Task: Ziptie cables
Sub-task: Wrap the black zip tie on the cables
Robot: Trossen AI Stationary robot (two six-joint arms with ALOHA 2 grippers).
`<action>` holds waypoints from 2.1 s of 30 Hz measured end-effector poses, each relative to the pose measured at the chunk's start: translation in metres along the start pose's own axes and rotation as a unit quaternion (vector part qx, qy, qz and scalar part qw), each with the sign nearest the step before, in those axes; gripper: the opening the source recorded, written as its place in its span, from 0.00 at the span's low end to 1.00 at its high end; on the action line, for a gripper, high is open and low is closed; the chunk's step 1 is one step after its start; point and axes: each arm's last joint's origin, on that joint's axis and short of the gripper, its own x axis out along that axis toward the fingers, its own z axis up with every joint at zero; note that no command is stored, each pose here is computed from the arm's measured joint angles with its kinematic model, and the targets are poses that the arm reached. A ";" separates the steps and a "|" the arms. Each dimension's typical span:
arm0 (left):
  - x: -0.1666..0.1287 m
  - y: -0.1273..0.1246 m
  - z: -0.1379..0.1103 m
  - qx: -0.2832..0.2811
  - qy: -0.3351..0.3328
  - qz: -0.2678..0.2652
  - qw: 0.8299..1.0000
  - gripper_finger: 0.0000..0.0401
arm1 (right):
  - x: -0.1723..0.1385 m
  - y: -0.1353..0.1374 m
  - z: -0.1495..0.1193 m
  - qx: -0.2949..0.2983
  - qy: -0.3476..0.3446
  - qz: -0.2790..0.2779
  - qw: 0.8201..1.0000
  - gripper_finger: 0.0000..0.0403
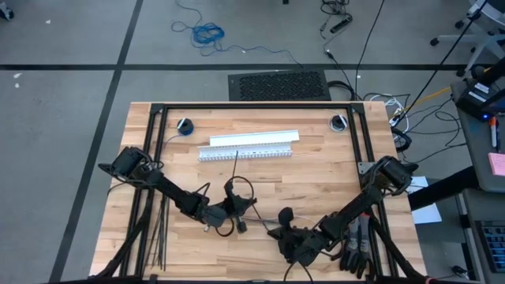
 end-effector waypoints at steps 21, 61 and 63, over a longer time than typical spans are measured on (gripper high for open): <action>0.035 -0.066 -0.014 -0.069 0.009 -0.102 0.992 0.00 | -0.030 0.040 -0.003 0.121 0.030 0.209 0.970 0.01; 0.077 -0.039 0.010 -0.142 -0.064 0.102 0.982 0.00 | -0.042 0.042 0.009 0.160 0.022 0.116 0.980 0.36; 0.081 -0.035 0.011 -0.142 -0.062 0.107 0.982 0.00 | -0.042 0.042 0.008 0.160 0.023 0.116 0.980 0.36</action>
